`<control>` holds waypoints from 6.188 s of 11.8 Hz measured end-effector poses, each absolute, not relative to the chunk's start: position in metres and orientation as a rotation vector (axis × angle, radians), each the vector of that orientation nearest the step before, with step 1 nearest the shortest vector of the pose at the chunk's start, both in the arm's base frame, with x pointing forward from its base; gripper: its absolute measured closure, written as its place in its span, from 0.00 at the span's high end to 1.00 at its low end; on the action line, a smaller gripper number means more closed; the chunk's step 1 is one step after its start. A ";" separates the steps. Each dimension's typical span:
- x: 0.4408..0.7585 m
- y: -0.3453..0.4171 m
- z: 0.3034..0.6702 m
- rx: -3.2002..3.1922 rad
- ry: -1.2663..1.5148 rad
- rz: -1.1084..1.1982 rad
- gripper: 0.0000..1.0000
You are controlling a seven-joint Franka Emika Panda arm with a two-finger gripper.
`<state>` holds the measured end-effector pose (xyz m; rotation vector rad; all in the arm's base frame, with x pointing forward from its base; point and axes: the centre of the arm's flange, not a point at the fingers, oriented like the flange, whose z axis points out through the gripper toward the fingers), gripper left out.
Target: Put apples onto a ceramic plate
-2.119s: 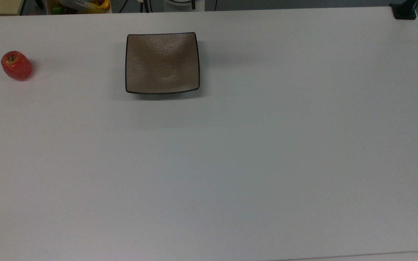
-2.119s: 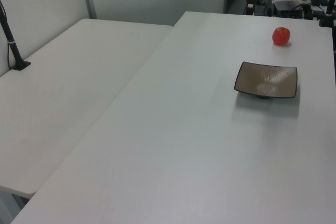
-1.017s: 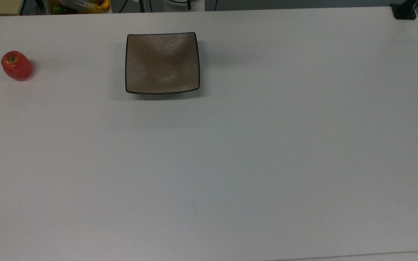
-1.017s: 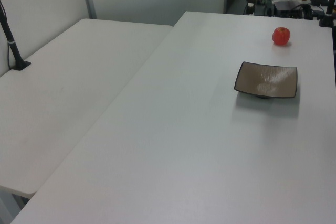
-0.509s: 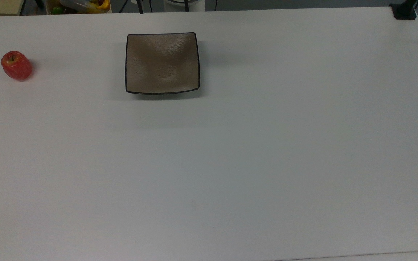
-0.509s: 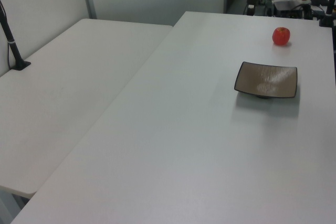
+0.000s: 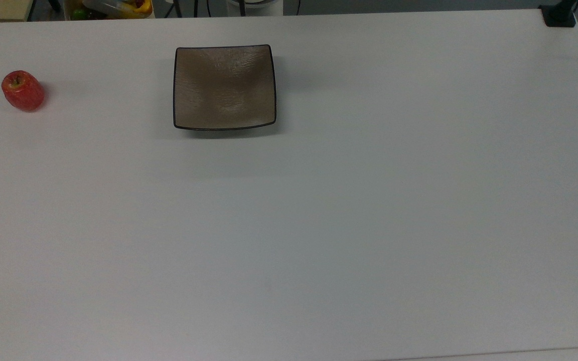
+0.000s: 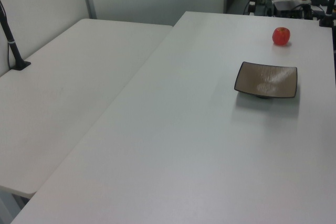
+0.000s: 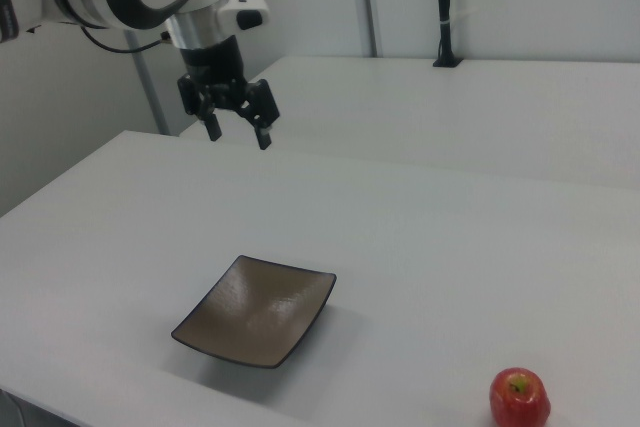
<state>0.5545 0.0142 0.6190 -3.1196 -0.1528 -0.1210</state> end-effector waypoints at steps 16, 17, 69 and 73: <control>0.530 -0.357 0.449 -3.250 -0.429 -0.003 1.00; 0.531 -0.360 0.436 -3.248 -0.452 0.013 1.00; 0.517 0.030 0.337 -3.223 -0.780 0.212 0.75; 0.520 0.030 0.349 -3.236 -0.761 0.168 0.99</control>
